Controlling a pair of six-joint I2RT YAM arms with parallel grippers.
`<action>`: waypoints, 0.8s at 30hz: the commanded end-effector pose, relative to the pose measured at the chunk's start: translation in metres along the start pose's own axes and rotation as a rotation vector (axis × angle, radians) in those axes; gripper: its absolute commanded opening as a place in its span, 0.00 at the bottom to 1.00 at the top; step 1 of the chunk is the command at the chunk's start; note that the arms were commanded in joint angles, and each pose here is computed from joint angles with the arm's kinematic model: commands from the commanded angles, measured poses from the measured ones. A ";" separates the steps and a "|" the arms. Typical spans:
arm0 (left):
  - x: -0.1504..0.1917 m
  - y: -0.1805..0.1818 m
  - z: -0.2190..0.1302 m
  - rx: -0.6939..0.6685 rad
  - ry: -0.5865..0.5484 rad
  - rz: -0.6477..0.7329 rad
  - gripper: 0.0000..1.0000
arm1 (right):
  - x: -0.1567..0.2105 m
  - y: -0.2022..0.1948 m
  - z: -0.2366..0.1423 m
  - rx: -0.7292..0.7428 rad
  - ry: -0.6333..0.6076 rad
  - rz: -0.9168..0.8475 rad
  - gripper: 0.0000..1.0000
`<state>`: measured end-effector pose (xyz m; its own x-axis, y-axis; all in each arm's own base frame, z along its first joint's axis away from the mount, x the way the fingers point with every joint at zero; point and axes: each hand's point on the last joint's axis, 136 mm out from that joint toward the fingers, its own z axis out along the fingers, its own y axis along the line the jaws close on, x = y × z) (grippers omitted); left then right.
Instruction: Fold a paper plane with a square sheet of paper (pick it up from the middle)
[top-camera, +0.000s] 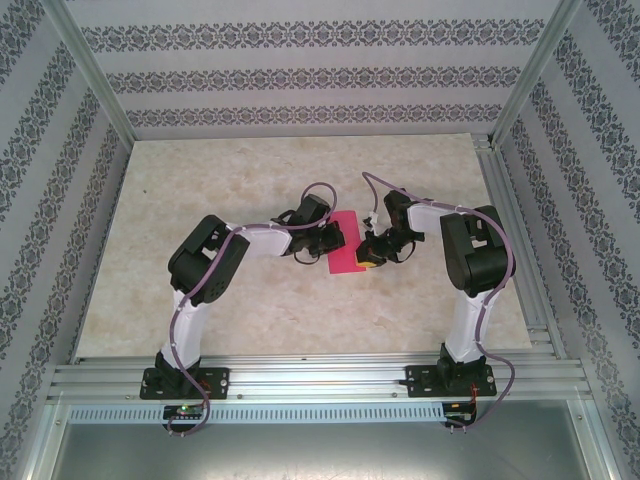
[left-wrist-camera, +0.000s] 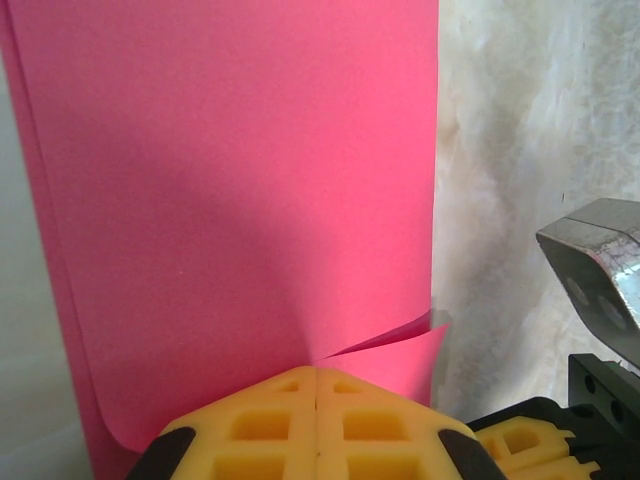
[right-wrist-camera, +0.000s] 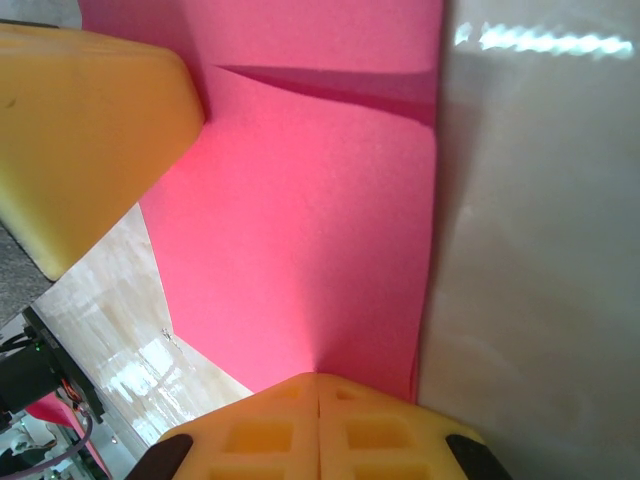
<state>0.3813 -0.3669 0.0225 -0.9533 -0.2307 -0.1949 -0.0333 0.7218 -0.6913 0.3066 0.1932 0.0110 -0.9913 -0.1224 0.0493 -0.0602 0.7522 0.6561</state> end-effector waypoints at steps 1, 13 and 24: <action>-0.021 0.038 0.003 -0.087 -0.042 0.003 0.03 | 0.014 -0.034 0.007 0.115 0.042 0.047 0.07; -0.035 0.053 -0.004 -0.051 -0.075 -0.021 0.06 | 0.015 -0.035 0.006 0.114 0.041 0.054 0.07; -0.071 0.055 -0.018 -0.046 -0.122 0.004 0.08 | 0.011 -0.031 0.004 0.103 0.031 0.053 0.07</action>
<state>0.4219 -0.3245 0.0245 -0.9304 -0.2773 -0.2399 -0.0244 0.6996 -0.7141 0.3078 0.1915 0.0111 -0.9919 -0.1168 0.0490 -0.0561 0.7520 0.6567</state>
